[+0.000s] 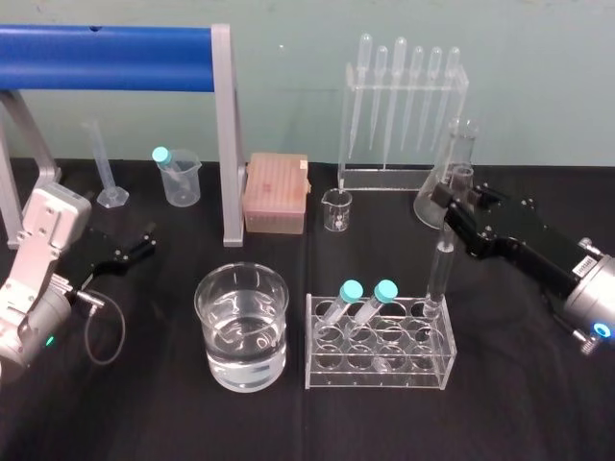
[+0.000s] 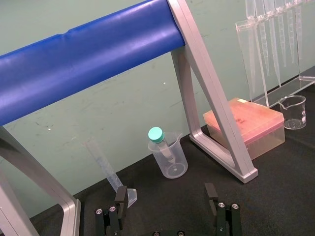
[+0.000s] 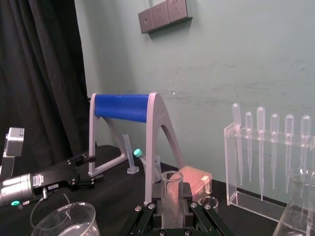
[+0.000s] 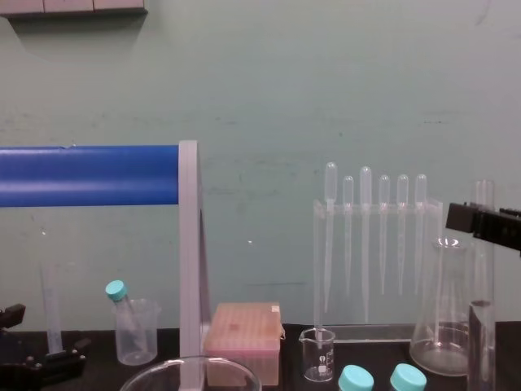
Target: Hold the test tube with one hand and immerse one end into the beaker, then return it to the test tube rack.
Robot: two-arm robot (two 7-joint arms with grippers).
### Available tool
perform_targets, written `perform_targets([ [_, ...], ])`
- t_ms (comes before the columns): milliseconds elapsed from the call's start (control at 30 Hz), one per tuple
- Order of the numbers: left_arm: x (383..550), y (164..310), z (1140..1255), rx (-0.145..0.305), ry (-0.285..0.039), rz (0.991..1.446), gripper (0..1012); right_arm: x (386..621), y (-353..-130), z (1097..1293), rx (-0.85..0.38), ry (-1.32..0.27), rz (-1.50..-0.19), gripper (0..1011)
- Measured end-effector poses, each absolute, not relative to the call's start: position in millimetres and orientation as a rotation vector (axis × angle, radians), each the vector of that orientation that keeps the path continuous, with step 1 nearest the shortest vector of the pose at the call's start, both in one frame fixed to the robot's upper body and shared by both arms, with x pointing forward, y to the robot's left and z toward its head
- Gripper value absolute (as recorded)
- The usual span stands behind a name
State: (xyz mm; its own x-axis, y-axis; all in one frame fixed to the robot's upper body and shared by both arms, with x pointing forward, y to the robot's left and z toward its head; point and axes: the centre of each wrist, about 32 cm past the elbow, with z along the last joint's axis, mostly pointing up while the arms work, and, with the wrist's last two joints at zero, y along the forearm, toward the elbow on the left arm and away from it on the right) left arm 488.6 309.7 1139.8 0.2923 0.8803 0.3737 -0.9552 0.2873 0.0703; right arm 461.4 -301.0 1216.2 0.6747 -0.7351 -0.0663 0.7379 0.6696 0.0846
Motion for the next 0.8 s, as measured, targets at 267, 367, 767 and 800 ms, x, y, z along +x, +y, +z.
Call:
perform_targets([
  [267, 488.6, 309.7, 1139.8, 0.305, -0.285, 1.248, 1000, 469.3, -301.2, 1211.1, 0.092, 0.027, -0.81, 228],
  [367, 488.6, 309.7, 1139.8, 0.305, -0.285, 1.248, 1000, 472.5, -300.6, 1209.5, 0.091, 0.026, -0.803, 228],
  [767, 488.6, 309.7, 1139.8, 0.304, -0.285, 1.248, 1000, 480.9, -295.2, 1200.0, 0.057, 0.047, -0.769, 228],
  [800, 488.6, 309.7, 1139.8, 0.305, -0.285, 1.248, 1000, 481.3, -295.1, 1199.5, 0.053, 0.048, -0.767, 228],
])
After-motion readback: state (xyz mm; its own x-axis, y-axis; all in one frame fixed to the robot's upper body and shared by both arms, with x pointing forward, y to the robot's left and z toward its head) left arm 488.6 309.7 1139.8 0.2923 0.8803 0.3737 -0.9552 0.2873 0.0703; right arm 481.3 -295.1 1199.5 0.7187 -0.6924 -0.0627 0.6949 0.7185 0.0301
